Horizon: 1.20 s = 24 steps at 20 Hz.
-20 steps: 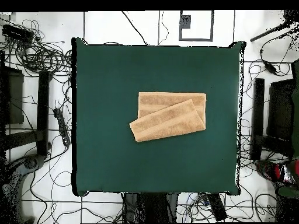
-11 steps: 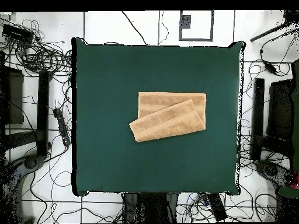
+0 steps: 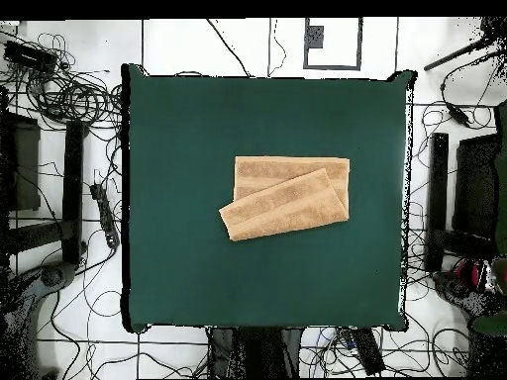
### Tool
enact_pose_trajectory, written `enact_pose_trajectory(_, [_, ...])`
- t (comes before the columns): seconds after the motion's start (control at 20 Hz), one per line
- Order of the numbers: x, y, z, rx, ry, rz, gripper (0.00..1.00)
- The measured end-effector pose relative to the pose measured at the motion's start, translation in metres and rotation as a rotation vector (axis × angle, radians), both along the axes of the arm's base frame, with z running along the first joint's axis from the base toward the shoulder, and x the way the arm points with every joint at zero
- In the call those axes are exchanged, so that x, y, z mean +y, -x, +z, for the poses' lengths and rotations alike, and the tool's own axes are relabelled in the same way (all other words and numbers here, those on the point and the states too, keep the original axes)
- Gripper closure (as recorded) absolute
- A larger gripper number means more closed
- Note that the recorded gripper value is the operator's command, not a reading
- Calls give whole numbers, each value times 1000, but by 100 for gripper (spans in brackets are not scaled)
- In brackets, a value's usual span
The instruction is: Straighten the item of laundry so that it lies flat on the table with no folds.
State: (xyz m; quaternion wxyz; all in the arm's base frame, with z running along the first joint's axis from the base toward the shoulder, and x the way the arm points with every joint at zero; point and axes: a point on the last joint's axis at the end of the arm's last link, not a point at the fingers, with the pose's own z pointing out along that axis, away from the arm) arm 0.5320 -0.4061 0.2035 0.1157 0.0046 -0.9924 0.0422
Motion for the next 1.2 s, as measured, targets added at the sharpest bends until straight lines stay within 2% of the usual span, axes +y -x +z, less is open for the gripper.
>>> enact_pose_trajectory(0.2, [27,-20,-12,2,-27,35,100])
enact_pose_trajectory(0.25, [45,-32,-21,3,-41,59,100])
enact_pose_trajectory(0.6, [84,-57,-47,-4,-49,125,100])
enact_pose_trajectory(0.7, [98,-70,-61,-1,-51,142,100])
enact_pose_trajectory(0.95, [113,-87,-84,5,-61,150,100])
enact_pose_trajectory(1.2, [131,-104,-114,3,-104,135,100])
